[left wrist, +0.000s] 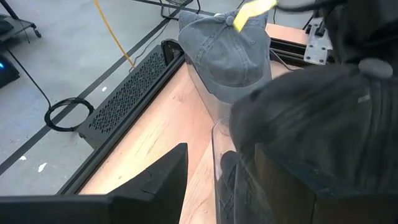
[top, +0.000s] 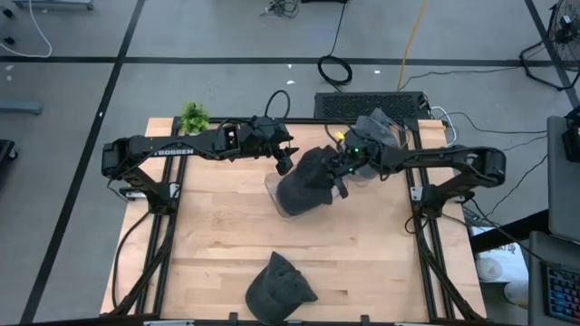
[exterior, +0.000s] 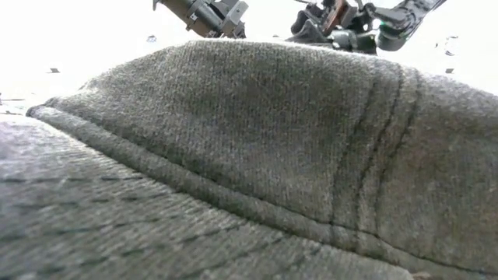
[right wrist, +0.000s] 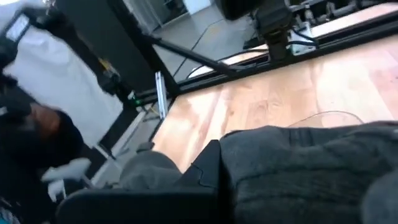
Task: Pick & Place hat
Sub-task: Stack the top black cap on top of the black cap in the left transparent bin
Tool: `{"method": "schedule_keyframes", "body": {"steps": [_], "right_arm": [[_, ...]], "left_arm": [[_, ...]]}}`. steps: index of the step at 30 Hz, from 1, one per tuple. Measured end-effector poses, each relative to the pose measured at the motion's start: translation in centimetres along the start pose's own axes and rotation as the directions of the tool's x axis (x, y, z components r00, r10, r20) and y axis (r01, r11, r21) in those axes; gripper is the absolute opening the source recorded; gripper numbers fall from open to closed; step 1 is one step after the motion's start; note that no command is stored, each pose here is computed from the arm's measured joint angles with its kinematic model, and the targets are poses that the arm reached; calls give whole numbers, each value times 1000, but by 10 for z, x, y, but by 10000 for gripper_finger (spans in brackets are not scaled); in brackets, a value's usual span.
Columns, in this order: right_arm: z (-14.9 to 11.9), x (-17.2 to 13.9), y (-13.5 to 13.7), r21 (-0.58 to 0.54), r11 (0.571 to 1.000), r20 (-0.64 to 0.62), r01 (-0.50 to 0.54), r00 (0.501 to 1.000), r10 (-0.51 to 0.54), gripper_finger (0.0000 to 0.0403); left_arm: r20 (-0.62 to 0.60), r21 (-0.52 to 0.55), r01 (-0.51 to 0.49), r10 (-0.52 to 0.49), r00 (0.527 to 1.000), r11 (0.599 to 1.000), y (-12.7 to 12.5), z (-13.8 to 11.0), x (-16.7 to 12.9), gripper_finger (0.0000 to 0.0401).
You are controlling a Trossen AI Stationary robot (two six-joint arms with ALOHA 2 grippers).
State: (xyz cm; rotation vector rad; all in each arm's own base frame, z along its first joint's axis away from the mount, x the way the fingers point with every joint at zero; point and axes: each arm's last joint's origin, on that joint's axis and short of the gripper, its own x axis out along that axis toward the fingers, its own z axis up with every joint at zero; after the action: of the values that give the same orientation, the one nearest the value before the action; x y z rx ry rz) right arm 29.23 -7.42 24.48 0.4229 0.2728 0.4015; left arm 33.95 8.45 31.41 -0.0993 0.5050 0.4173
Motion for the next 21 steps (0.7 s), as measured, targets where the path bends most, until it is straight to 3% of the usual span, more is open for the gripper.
{"method": "schedule_keyframes", "body": {"steps": [6,11,21], "right_arm": [[-14,17,-14,-108,993,-57,-40,998,34,0],[-31,27,-29,-111,993,-113,-35,993,22,0],[-44,30,-43,-106,990,-147,89,984,-104,0]], "left_arm": [[0,0,0,0,1000,1000,0,0,0,198],[1,0,0,0,1000,1000,0,0,0,198],[0,0,0,0,1000,1000,0,0,0,198]]}}
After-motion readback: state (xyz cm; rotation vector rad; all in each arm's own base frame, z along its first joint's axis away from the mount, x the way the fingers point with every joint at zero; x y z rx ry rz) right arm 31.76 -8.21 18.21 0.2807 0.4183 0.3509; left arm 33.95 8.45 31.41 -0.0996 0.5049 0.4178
